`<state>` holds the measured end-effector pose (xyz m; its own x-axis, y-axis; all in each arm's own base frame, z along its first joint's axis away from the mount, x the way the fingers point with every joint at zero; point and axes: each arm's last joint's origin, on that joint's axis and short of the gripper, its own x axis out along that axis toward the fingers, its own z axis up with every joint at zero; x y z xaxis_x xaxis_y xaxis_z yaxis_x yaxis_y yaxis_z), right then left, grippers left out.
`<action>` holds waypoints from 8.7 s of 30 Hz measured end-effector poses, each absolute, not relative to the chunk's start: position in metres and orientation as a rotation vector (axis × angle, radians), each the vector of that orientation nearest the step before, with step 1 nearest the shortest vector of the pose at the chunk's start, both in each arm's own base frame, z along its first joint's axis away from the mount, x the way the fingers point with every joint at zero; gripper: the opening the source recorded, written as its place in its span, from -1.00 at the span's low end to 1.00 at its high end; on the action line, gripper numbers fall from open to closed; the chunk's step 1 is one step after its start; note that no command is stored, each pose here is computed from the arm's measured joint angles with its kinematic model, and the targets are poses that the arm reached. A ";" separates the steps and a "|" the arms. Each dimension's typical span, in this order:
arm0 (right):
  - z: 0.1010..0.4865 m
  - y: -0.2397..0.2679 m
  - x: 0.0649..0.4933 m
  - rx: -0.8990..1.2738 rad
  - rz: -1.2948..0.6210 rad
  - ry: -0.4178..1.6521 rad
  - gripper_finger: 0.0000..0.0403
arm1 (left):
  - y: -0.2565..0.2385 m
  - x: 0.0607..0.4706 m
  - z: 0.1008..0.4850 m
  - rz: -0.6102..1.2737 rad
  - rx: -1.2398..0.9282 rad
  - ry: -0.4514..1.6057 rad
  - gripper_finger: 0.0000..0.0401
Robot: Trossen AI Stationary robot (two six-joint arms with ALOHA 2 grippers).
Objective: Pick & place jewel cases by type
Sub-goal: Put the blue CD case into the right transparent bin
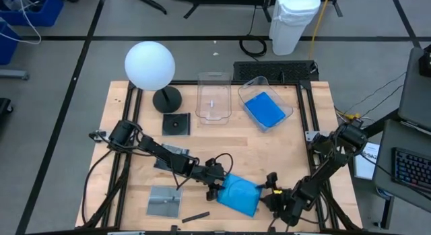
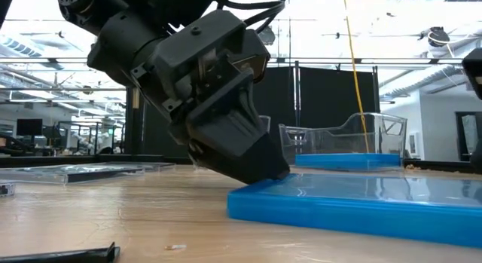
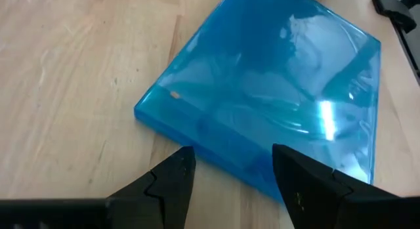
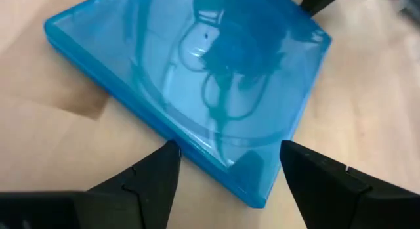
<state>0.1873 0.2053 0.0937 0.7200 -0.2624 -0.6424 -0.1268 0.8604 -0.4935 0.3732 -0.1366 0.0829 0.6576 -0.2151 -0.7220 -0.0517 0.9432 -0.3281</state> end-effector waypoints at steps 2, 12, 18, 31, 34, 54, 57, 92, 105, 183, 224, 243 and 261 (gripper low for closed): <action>0.094 0.204 0.187 -0.589 -0.100 0.757 0.25 | -0.137 0.374 0.084 -0.109 -0.331 0.833 0.05; 0.098 0.201 0.188 -0.676 -0.142 0.710 0.25 | -0.134 0.378 0.087 -0.127 -0.330 0.794 0.05; 0.120 0.198 0.192 -0.679 -0.248 0.579 0.25 | -0.131 0.380 0.090 -0.139 -0.332 0.781 0.05; 0.142 0.198 0.205 -0.612 -0.205 0.515 0.24 | -0.131 0.383 0.092 -0.164 -0.323 0.753 0.05; 0.141 0.197 0.208 -0.538 -0.172 0.538 0.14 | -0.131 0.382 0.092 -0.178 -0.295 0.754 0.05; 0.190 0.186 0.195 -0.479 -0.080 0.489 -0.99 | -0.135 0.334 0.198 -0.068 0.033 0.724 0.05; 0.209 0.180 0.191 -0.485 -0.105 0.430 -0.99 | -0.139 0.332 0.198 -0.049 0.032 0.727 0.05; 0.287 0.143 0.158 -0.328 0.204 -0.289 -1.00 | -0.148 0.379 0.215 -0.128 0.399 0.044 0.05; 0.241 0.089 0.162 -0.150 0.310 -0.469 -1.00 | -0.130 0.385 0.236 -0.120 0.409 -0.168 0.05; 0.238 0.128 0.232 -0.624 0.117 0.042 0.10 | -0.124 0.341 0.271 -0.071 0.467 0.223 -0.94; 0.254 0.128 0.225 -0.601 0.132 -0.070 -0.85 | -0.126 0.339 0.273 -0.090 0.444 0.218 -0.94; 0.268 0.127 0.224 -0.466 0.122 -0.195 -0.18 | -0.121 0.341 0.270 -0.095 0.418 0.241 -0.94; 0.268 0.117 0.230 -0.472 0.258 -0.242 -0.86 | -0.112 0.344 0.270 -0.122 0.390 0.245 -0.93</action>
<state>0.2303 0.1175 0.2685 0.9394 0.2983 0.1689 -0.1876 0.8596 -0.4752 0.3441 -0.1124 0.2696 0.9633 -0.0706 -0.2588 0.1644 0.9179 0.3612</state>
